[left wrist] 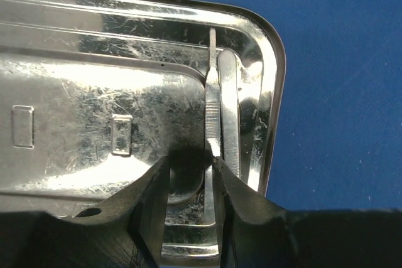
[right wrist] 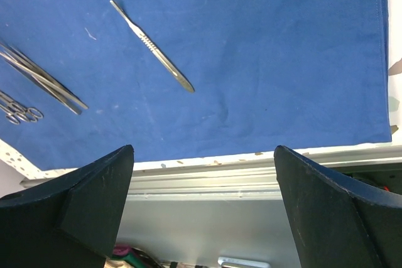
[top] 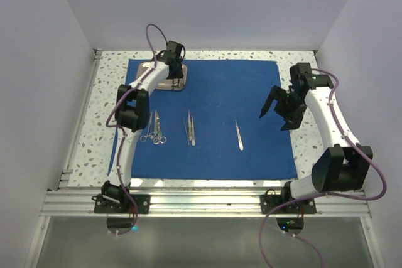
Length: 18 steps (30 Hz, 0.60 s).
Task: Open and lay out the surgical kit
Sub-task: Pick up the medical item from the container.
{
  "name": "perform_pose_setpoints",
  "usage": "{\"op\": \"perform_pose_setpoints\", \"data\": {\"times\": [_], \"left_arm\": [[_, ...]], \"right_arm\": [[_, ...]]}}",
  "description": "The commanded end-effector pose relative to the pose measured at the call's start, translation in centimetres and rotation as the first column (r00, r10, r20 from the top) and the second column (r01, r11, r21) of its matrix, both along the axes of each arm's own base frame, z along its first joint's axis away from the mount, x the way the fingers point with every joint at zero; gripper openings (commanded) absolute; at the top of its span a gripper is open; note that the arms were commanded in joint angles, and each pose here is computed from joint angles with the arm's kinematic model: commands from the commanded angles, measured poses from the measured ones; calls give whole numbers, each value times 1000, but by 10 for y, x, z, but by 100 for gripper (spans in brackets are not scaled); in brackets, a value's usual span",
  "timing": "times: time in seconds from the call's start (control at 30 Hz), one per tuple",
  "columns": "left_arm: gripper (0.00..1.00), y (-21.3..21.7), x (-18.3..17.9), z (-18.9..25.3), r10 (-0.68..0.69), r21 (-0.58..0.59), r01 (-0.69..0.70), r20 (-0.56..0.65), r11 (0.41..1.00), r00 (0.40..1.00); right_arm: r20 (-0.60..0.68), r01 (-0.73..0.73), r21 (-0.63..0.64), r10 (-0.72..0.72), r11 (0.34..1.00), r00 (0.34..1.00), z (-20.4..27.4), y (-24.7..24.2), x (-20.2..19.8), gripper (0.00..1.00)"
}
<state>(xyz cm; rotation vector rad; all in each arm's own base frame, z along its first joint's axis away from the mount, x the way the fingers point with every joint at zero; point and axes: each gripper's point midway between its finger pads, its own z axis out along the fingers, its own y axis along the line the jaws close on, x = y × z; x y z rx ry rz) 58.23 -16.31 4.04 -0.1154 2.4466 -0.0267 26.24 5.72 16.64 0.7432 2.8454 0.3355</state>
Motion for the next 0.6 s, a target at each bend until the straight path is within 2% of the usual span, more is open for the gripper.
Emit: {"op": "perform_pose_setpoints", "data": {"times": [0.0,0.37,0.43,0.57], "left_arm": [[36,-10,7,2,-44,-50,45,28,998,999],[36,-11,0,-19,-56,-50,54,-36,997,998],[36,-8,-4,-27,-52,-30,51,-67,998,996],[36,15,-16,-46,-12,92,27,-162,995,987]], "right_arm": [[27,-12,-10,12,1000,1000,8,-3,7,97],[27,-13,-5,13,1000,1000,4,-4,5,97],[31,-15,-5,15,1000,999,5,-5,7,97],[35,-20,2,20,1000,999,5,-5,7,97]]}}
